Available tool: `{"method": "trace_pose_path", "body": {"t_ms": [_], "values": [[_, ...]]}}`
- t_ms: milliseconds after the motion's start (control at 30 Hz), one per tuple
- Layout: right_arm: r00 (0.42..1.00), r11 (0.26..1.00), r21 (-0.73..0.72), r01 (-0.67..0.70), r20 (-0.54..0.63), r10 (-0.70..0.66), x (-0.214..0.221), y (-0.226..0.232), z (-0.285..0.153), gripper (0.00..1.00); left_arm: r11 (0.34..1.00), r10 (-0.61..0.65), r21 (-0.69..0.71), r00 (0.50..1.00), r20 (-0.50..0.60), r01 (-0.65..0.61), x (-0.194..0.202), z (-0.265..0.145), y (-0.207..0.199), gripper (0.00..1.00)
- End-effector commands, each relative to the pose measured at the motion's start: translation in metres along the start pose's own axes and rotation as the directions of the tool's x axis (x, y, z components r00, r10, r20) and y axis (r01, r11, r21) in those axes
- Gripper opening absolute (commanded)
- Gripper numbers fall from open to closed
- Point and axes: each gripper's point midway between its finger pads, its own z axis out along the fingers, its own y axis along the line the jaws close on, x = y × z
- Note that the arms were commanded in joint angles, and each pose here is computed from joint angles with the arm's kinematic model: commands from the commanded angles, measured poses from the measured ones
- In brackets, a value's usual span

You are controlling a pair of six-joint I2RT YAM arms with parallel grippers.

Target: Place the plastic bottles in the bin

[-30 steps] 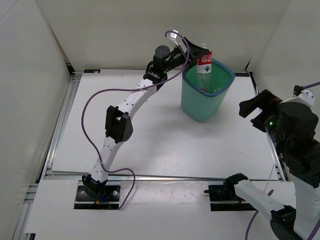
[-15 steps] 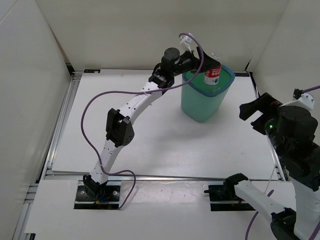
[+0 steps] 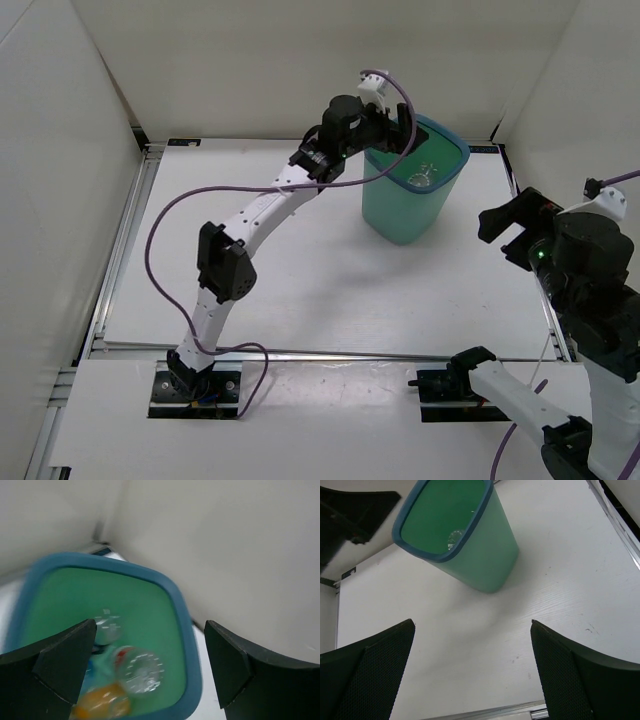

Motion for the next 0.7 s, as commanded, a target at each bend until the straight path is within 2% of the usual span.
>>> {"method": "trace_pose_path", "body": {"t_ms": [0,33,67,100,133,167,200,233,267,300,333,367,433,467,500,567,667], "values": [[0.999,0.998,0.035,0.043,0.016,-0.044,-0.009,-0.001,0.006,1.0,0.949,0.27,-0.228,0.934,0.234,-0.217,-0.136,-0.086,-0.036,1.0],[0.998,0.994,0.089,0.064,0.0,-0.064,-0.009,-0.007,0.01,1.0,0.914,0.272,-0.354,0.946,0.177,-0.197,-0.125,-0.101,-0.011,1.0],[0.996,0.989,0.12,0.088,-0.01,-0.088,-0.01,-0.01,0.012,1.0,0.911,0.267,-0.361,0.952,0.151,-0.198,-0.121,-0.113,-0.013,1.0],[0.995,0.985,0.144,0.099,-0.017,-0.097,-0.01,-0.012,0.015,1.0,0.886,0.278,-0.43,0.942,0.19,-0.175,-0.144,-0.15,-0.019,1.0],[0.993,0.979,0.162,0.121,-0.029,-0.118,-0.01,-0.014,0.018,1.0,0.847,0.258,-0.5,0.962,0.09,-0.18,-0.105,-0.16,0.007,1.0],[0.989,0.976,0.159,0.147,-0.03,-0.144,-0.013,-0.009,0.024,1.0,0.811,0.245,-0.564,0.966,0.08,-0.159,-0.097,-0.177,0.018,1.0],[0.985,0.979,0.112,0.169,-0.05,-0.164,-0.011,0.0,0.028,1.0,0.729,0.24,-0.673,0.967,0.084,-0.122,-0.093,-0.203,0.034,1.0],[0.982,0.981,0.058,0.186,-0.054,-0.183,-0.012,0.011,0.029,1.0,0.713,0.234,-0.695,0.966,0.109,-0.095,-0.1,-0.233,0.027,1.0],[0.977,0.978,-0.002,0.207,-0.057,-0.207,-0.012,0.024,0.034,1.0,0.676,0.19,-0.729,0.981,0.03,-0.109,-0.066,-0.246,0.042,1.0],[0.967,0.966,-0.068,0.248,-0.046,-0.251,-0.016,0.034,0.029,1.0,0.622,0.185,-0.777,0.982,0.027,-0.096,-0.061,-0.266,0.049,1.0],[0.959,0.957,-0.116,0.265,-0.068,-0.274,-0.01,0.043,0.032,1.0,0.602,0.185,-0.795,0.981,0.054,-0.07,-0.067,-0.29,0.045,1.0],[0.956,0.94,-0.219,0.263,-0.072,-0.284,-0.007,0.061,0.028,1.0,0.566,0.169,-0.82,0.985,0.016,-0.084,-0.046,-0.303,0.055,1.0],[0.945,0.917,-0.294,0.268,-0.106,-0.31,0.005,0.073,0.03,1.0,0.518,0.132,-0.855,0.988,0.074,-0.005,-0.041,-0.344,0.056,1.0],[0.943,0.907,-0.331,0.26,-0.114,-0.312,0.009,0.079,0.03,1.0,0.499,0.099,-0.867,0.994,0.046,-0.01,-0.018,-0.355,0.062,1.0],[0.939,0.897,-0.363,0.253,-0.133,-0.318,0.016,0.084,0.03,1.0,0.471,0.074,-0.882,0.995,0.071,0.028,-0.012,-0.369,0.067,1.0],[0.922,0.886,-0.408,0.219,-0.209,-0.325,0.04,0.088,0.036,1.0,0.439,0.044,-0.898,0.999,0.026,0.004,0.006,-0.398,0.071,1.0],[0.904,0.9,-0.387,0.199,-0.283,-0.321,0.066,0.078,0.047,1.0,0.32,0.007,-0.941,0.994,-0.111,-0.107,0.04,-0.442,0.082,1.0]]}}
